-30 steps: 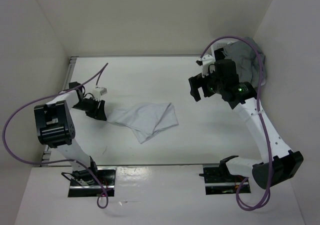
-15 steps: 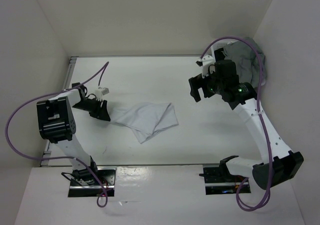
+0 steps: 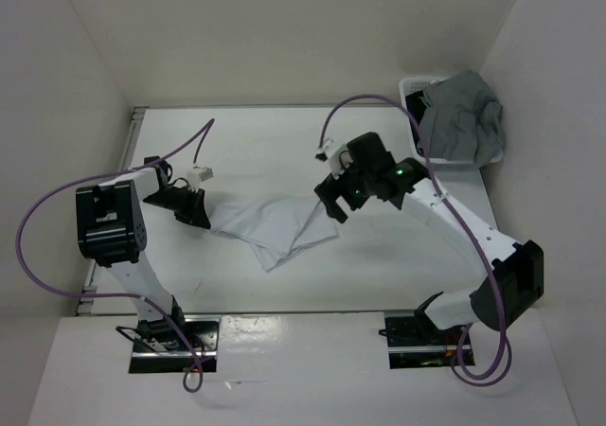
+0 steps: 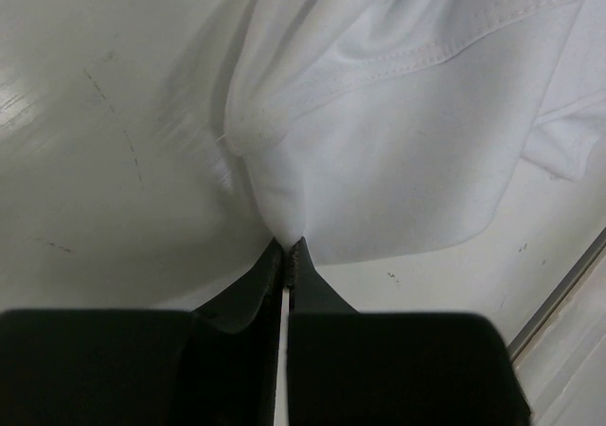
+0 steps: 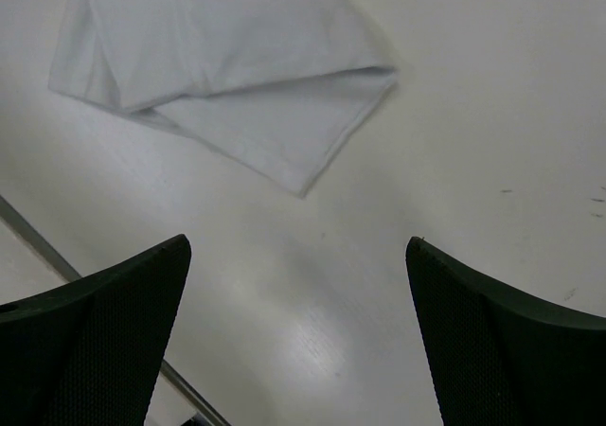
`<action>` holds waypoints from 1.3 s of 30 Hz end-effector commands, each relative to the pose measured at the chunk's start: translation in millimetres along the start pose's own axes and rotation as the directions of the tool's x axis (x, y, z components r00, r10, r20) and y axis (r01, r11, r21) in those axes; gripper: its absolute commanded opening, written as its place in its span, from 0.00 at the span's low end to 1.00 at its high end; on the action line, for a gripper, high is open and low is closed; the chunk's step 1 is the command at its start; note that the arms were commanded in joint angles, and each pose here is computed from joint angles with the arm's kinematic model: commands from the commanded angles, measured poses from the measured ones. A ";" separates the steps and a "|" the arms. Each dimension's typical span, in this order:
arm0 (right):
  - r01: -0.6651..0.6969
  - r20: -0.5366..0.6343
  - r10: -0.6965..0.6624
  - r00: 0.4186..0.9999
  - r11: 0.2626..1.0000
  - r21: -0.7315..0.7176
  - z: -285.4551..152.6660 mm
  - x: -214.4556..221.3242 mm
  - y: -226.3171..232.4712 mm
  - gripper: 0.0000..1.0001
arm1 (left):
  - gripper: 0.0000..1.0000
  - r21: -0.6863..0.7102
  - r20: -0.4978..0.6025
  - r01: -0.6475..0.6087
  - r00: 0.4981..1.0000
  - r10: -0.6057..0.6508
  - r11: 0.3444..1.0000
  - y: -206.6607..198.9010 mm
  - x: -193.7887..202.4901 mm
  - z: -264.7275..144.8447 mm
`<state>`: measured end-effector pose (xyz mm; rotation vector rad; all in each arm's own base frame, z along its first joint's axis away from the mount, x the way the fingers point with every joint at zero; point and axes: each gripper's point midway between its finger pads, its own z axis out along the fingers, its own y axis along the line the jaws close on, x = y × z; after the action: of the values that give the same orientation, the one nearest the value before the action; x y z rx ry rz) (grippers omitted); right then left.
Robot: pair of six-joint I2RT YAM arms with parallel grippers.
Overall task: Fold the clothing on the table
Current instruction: Flatten the skirt out
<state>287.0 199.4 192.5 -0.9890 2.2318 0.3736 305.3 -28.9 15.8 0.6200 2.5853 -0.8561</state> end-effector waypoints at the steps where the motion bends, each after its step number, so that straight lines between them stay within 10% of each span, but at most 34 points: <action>1: 0.142 -0.081 -0.141 0.987 0.990 0.000 26.2 13.1 32.5 0.99 | 0.00 -0.015 -0.007 -0.018 1.000 0.018 1.000 6.6 -4.0 0.5; 10: 0.509 -0.167 -0.482 0.860 0.833 0.217 82.1 38.4 107.2 0.96 | 0.00 -0.007 -0.017 0.027 0.999 -0.027 1.000 8.4 -3.7 3.6; 19: 0.479 0.013 -0.501 0.865 0.835 0.272 84.3 -19.4 122.3 0.89 | 0.00 -0.003 -0.023 0.033 0.999 -0.033 0.999 7.0 -2.2 3.4; 39: 0.539 -0.015 -0.545 0.838 0.824 0.177 137.2 -9.7 148.7 0.82 | 0.00 0.026 -0.045 0.036 0.998 -0.035 0.999 3.6 4.9 6.5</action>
<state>239.0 345.0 71.8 -1.5007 1.8629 -0.1425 308.8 -27.9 15.3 0.5857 2.6162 -0.8698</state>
